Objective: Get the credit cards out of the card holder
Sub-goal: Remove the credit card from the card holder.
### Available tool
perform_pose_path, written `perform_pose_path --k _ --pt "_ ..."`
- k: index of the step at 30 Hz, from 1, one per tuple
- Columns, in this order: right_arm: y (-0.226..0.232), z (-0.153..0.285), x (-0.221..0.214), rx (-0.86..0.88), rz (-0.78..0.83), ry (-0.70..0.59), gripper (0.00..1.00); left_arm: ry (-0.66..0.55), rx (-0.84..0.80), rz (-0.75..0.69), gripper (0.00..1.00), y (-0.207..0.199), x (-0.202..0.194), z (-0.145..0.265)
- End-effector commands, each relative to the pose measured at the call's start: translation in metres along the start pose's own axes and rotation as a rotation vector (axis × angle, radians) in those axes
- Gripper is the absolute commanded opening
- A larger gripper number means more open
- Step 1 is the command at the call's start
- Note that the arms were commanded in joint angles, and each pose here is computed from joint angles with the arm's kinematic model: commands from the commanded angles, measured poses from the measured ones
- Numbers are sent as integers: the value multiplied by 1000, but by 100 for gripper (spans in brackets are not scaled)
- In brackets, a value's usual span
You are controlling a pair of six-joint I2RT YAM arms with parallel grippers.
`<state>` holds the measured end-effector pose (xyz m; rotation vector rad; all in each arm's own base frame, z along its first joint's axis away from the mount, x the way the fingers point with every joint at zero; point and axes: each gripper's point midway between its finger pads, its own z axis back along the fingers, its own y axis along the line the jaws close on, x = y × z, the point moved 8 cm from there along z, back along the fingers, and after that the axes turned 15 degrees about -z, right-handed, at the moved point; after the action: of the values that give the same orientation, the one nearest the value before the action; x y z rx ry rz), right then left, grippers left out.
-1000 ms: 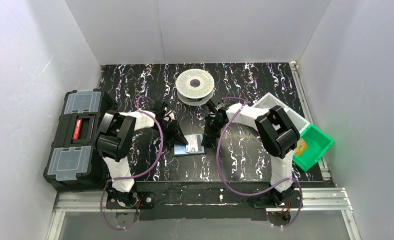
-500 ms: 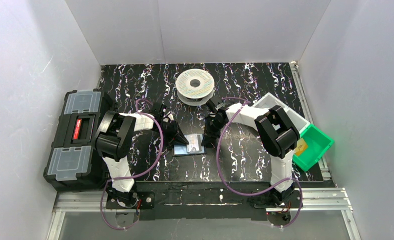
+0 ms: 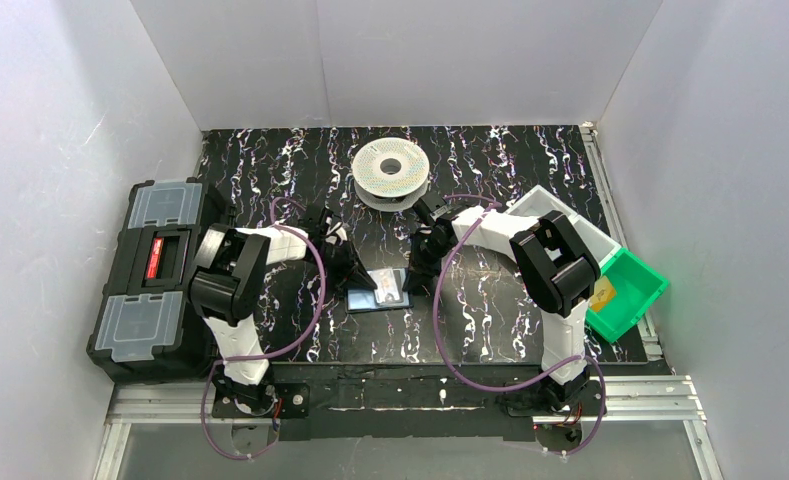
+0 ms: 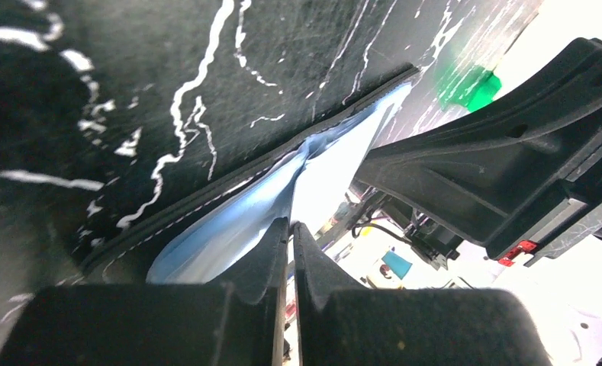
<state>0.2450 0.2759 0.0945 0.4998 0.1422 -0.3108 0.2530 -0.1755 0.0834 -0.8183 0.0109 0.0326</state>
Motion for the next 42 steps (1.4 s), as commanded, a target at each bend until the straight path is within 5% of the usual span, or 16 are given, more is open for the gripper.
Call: perform_pose_path --k 1,28,42 --pt "-14 -14 5 -89 4 -28 4 -23 104 -26 0 0 2 20" --pt "-13 -12 4 -73 9 -23 4 -49 265 -81 0 5 4 57" --pt "25 36 -2 71 88 -78 12 -119 258 -153 0 -19 -2 88"
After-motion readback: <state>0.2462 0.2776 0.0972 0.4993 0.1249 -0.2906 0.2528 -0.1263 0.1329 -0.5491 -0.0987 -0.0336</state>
